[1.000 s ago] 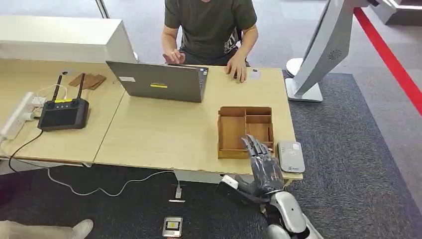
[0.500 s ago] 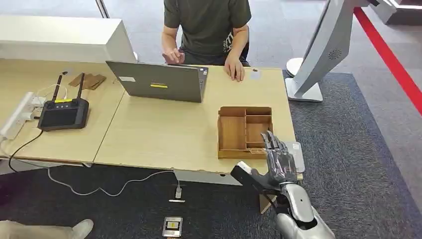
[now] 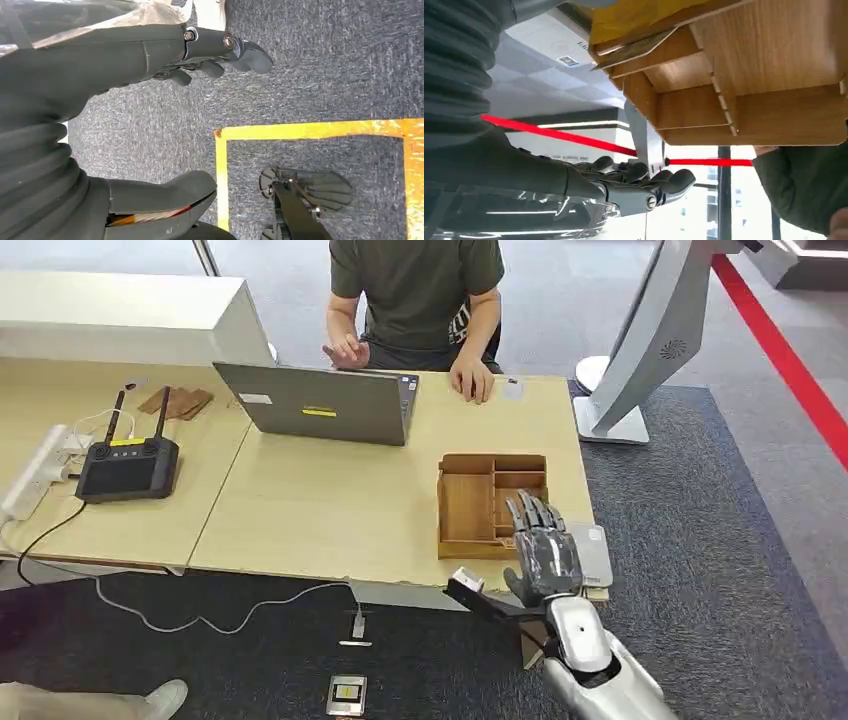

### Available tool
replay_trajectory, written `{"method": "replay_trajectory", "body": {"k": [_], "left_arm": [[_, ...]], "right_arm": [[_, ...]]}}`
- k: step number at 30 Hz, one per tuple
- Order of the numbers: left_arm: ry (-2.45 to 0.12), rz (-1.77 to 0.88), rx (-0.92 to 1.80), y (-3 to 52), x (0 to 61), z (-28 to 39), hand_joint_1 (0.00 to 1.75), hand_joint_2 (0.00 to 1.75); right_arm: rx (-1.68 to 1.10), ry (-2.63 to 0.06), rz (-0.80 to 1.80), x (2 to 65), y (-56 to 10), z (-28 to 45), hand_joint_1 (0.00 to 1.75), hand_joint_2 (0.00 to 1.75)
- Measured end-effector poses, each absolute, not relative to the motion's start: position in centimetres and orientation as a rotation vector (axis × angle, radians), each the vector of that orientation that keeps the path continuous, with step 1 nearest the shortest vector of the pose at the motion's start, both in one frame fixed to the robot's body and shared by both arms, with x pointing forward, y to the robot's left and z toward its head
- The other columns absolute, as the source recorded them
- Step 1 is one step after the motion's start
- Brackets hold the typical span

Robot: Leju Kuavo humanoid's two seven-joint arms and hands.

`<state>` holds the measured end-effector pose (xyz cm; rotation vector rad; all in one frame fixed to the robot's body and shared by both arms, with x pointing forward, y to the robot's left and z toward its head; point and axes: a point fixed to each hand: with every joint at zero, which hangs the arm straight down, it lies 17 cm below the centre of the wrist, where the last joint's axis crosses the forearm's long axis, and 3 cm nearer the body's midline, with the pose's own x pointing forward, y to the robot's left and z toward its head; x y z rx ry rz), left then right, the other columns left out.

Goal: Pass the card to the sensor for recognition and then transmit it.

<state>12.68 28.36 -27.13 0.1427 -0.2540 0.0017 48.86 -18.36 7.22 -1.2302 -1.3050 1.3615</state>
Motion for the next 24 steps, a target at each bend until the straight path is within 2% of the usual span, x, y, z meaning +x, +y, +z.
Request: {"method": "replay_trajectory", "body": {"k": [11, 24], "left_arm": [[-0.256, -0.008, 0.144, 28.4, 12.8, -27.1, 0.00, 1.75], [-0.248, -0.026, 0.145, 28.3, 13.0, -27.1, 0.00, 1.75]], "right_arm": [[-1.202, -1.280, 1.405, 49.1, -17.0, 5.5, 0.00, 1.75], [-1.224, -1.188, 1.412, 50.6, -19.4, 4.1, 0.00, 1.75]]}}
